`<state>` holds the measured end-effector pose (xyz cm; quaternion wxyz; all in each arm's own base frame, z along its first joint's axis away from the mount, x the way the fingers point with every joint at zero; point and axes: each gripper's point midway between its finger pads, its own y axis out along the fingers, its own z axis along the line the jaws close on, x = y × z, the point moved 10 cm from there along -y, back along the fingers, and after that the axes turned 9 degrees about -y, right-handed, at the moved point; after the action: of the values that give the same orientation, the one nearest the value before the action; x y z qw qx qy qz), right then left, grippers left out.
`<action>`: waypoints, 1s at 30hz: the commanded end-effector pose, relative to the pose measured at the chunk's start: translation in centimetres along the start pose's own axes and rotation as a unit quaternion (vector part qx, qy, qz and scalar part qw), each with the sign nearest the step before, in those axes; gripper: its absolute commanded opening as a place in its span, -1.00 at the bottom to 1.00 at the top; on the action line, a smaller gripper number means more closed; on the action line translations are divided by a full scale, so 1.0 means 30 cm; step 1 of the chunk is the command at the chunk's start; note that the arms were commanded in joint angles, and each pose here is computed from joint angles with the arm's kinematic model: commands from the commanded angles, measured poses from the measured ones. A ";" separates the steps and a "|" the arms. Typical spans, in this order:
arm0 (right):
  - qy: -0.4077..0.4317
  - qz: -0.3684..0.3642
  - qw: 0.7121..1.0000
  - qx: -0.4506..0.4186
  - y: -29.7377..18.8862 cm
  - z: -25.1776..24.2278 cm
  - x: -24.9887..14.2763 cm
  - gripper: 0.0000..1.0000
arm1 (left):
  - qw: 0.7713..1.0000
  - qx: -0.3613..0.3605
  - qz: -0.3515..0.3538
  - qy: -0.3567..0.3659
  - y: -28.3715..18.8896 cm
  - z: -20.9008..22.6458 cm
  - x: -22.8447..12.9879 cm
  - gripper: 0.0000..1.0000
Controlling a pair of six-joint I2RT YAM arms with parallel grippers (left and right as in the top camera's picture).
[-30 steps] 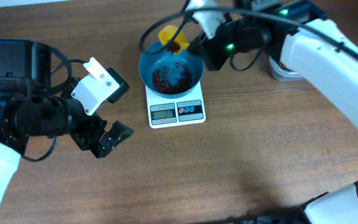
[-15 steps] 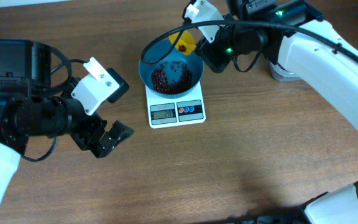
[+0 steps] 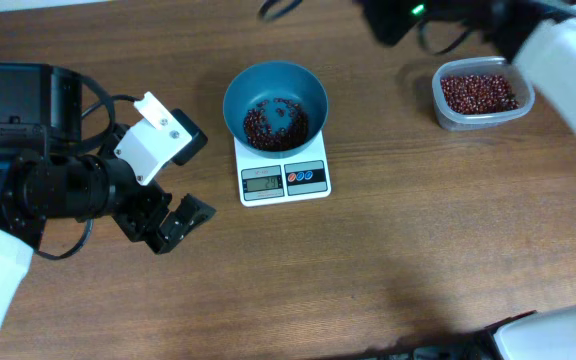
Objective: Scoop item into bowl and weigh 50g on scale
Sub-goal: 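Move the empty scoop right back to the bean tub, then dip the scoop into the red beans a third time and lift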
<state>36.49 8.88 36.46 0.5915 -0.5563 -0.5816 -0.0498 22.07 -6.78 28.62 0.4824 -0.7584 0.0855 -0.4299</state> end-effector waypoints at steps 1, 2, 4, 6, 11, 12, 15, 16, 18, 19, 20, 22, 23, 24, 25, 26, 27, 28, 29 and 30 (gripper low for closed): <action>0.073 0.060 0.993 -0.068 -0.092 -0.138 -0.111 -0.92 | 1.000 -0.007 -0.007 -0.003 -0.004 -0.005 0.010 0.98; 0.089 0.091 0.988 -0.085 -0.102 -0.167 -0.158 -0.92 | 1.000 -0.007 -0.007 -0.003 -0.004 -0.005 0.010 0.98; 0.141 0.187 0.964 -0.124 -0.143 -0.246 -0.312 -0.92 | 1.000 -0.007 -0.007 -0.003 -0.004 -0.005 0.010 0.98; 0.183 0.254 0.940 -0.138 -0.160 -0.293 -0.443 -0.92 | 1.000 -0.007 -0.007 -0.003 -0.004 -0.005 0.010 0.98; 0.248 0.336 0.906 -0.066 -0.057 -0.262 -0.684 -0.92 | 1.000 -0.007 -0.007 -0.003 -0.004 -0.005 0.010 0.98; 0.252 0.345 0.903 -0.051 -0.035 -0.243 -0.707 -0.92 | 1.000 -0.007 -0.007 -0.003 -0.004 -0.005 0.010 0.98; 0.259 0.364 0.894 -0.032 0.032 -0.195 -0.802 -0.92 | 1.000 -0.007 -0.007 -0.003 -0.004 -0.005 0.010 0.98; 0.260 0.364 0.894 -0.030 0.047 -0.185 -0.821 -0.92 | 1.000 -0.007 -0.007 -0.003 -0.004 -0.005 0.010 0.98; 0.268 0.354 0.896 -0.012 0.096 -0.148 -0.875 -0.92 | 1.000 -0.007 -0.007 -0.003 -0.004 -0.005 0.010 0.98; 0.291 0.335 0.896 0.003 0.119 -0.131 -0.886 -0.92 | 1.000 -0.007 -0.007 -0.003 -0.004 -0.005 0.010 0.98; 0.313 0.322 0.894 0.004 0.128 -0.129 -0.885 -0.92 | 1.000 -0.007 -0.007 -0.003 -0.004 -0.005 0.010 0.98; 0.350 0.280 0.894 0.013 0.143 -0.135 -0.861 -0.92 | 1.000 -0.007 -0.007 -0.003 -0.004 -0.005 0.010 0.98; 0.367 0.251 0.895 0.026 0.152 -0.138 -0.843 -0.92 | 1.000 -0.007 -0.007 -0.003 -0.004 -0.005 0.010 0.98; 0.384 0.231 0.894 0.035 0.158 -0.140 -0.832 -0.92 | 1.000 -0.007 -0.007 -0.003 -0.004 -0.005 0.010 0.98; 0.393 0.228 0.890 0.034 0.158 -0.141 -0.830 -0.92 | 1.000 -0.007 -0.007 -0.003 -0.004 -0.005 0.010 0.98; 0.395 0.229 0.889 0.035 0.157 -0.141 -0.832 -0.92 | 1.000 -0.007 -0.007 -0.003 -0.004 -0.005 0.010 0.98; 0.395 0.229 0.889 0.034 0.156 -0.141 -0.833 -0.92 | 1.000 -0.007 -0.007 -0.003 -0.004 -0.005 0.010 0.98; 0.397 0.229 0.888 0.032 0.152 -0.146 -0.838 -0.92 | 1.000 -0.007 -0.007 -0.003 -0.004 -0.005 0.010 0.98; 0.404 0.229 0.885 0.028 0.146 -0.152 -0.845 -0.92 | 1.000 -0.007 -0.007 -0.003 -0.004 -0.005 0.010 0.98; 0.418 0.230 0.878 0.021 0.139 -0.159 -0.854 -0.92 | 1.000 -0.007 -0.007 -0.003 -0.004 -0.005 0.010 0.98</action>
<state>34.55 -7.92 16.93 0.7621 -0.6177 -0.1596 -0.1107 22.07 -6.78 28.62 0.4824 -0.7584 0.0855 -0.4299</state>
